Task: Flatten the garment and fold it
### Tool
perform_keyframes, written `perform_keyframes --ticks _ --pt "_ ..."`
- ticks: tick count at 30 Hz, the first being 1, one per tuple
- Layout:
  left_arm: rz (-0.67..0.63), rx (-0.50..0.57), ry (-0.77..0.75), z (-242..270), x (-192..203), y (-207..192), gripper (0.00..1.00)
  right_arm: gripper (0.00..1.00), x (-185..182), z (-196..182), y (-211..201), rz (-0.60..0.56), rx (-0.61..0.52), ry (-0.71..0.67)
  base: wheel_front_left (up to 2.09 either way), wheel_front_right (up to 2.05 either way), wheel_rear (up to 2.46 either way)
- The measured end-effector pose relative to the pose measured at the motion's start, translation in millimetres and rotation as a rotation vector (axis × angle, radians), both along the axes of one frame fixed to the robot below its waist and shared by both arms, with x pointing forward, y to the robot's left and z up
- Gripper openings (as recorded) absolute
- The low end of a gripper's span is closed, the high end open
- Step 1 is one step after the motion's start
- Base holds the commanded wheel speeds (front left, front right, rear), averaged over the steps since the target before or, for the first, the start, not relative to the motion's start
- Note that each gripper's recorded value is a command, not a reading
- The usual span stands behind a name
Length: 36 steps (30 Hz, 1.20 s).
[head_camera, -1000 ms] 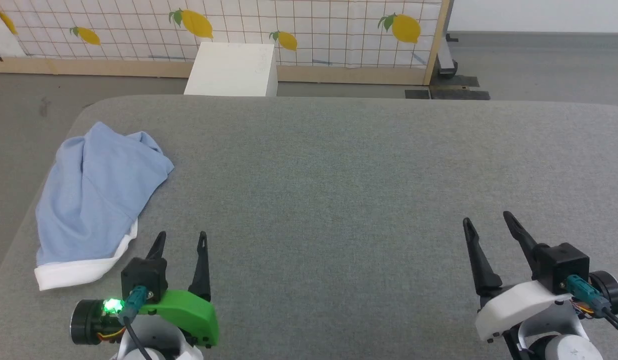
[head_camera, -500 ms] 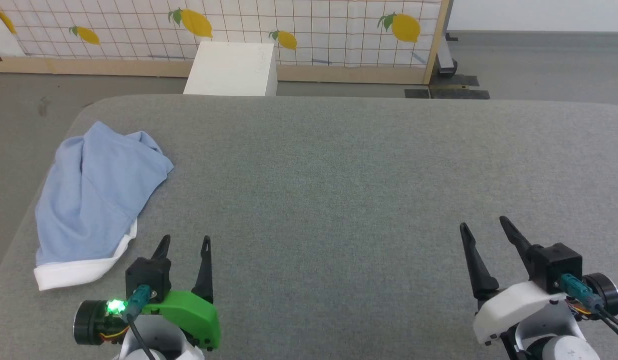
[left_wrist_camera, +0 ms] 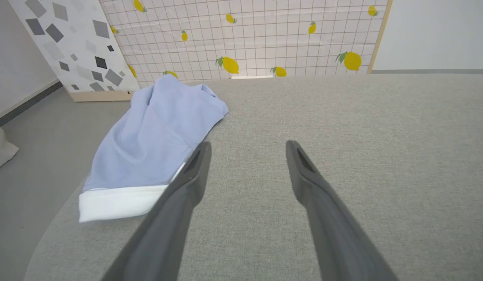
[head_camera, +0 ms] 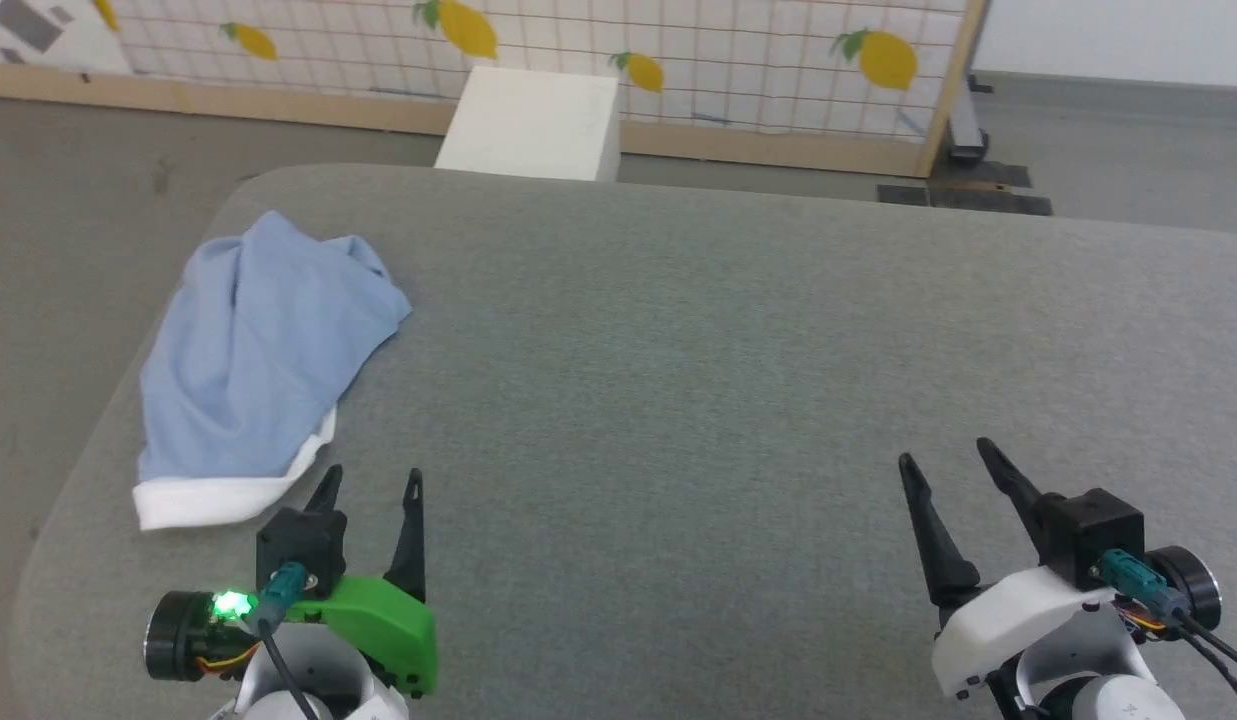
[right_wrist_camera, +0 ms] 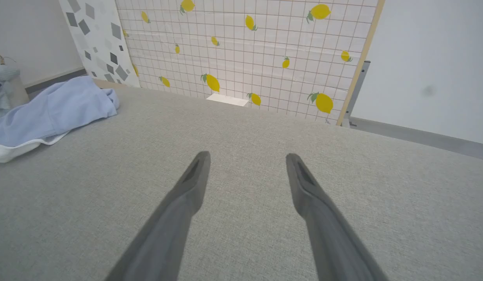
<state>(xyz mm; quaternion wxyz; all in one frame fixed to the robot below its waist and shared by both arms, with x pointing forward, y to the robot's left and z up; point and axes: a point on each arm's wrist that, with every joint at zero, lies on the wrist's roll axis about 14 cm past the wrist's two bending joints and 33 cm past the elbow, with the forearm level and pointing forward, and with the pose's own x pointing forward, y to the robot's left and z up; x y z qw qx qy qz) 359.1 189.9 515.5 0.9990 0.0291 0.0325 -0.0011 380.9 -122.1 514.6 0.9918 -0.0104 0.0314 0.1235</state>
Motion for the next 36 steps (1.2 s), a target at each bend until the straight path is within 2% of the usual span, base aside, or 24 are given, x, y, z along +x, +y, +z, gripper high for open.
perform_keyframes --ticks 15,22,36 --pt "0.170 0.044 -0.019 8 -33 59 1.00 1.00 6 -5 68 0.202 0.031 0.031 0.00 0.00 0.00" --pt "0.229 0.044 -0.020 7 -53 73 1.00 1.00 6 -4 96 0.282 0.044 0.040 0.00 0.00 0.00" --pt "0.283 0.048 -0.034 11 -67 85 1.00 1.00 1 -5 117 0.342 0.046 0.045 0.00 0.00 0.00"
